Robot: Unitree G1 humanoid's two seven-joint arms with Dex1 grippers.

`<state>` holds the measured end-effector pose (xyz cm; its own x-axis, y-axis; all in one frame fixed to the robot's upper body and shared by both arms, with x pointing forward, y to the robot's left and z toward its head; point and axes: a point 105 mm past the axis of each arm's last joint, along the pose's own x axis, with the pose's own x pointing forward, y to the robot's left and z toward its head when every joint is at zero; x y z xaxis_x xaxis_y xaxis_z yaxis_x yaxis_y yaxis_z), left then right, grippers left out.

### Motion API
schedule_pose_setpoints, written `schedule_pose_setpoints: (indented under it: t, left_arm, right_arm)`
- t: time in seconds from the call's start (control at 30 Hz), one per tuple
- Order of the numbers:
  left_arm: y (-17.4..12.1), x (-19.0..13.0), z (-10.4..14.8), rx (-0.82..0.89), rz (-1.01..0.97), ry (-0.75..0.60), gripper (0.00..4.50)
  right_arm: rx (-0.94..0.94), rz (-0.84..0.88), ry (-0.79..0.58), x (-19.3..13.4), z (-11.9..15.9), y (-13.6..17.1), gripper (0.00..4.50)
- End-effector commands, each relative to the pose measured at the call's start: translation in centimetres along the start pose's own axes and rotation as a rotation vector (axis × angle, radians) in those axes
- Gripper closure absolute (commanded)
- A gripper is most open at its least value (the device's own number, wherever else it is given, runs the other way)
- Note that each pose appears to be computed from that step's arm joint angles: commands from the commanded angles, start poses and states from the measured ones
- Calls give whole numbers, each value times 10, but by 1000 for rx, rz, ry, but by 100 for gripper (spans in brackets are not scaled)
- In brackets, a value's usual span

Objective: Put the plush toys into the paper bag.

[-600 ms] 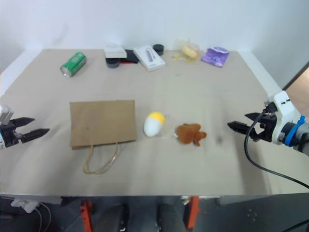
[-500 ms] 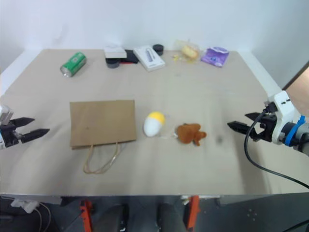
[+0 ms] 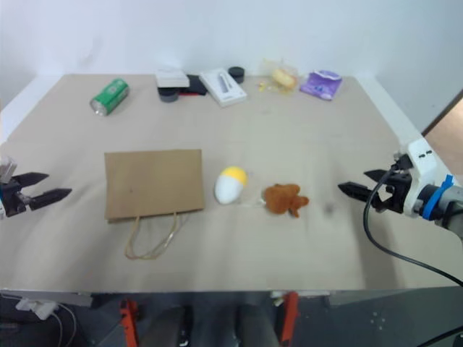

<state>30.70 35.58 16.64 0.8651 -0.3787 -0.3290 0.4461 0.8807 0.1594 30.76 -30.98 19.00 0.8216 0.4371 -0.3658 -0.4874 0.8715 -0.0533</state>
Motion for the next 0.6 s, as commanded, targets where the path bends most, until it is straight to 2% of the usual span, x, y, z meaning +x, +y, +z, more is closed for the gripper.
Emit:
schedule_pose_setpoints:
  t: [0.03, 0.23, 0.37, 0.5, 0.6]
  left_arm:
    - [8, -4, 13, 48, 25, -38, 14]
    - [0, 4, 25, 83, -17, -102, 14]
    - [-19, 13, 52, 179, -73, -206, 14]
    - [-77, 21, 82, 329, -282, -289, 14]
    - [-117, 27, 76, 535, -417, -236, 14]
  right_arm:
    - [-29, -14, -67, -8, 17, -3, 0]
    - [-50, 18, -112, -10, 23, -1, 0]
    - [-62, 226, -262, -22, 44, 31, 0]
    - [-140, 496, -230, -30, 50, 84, 0]
    - [-247, 608, -242, -28, 60, 116, 0]
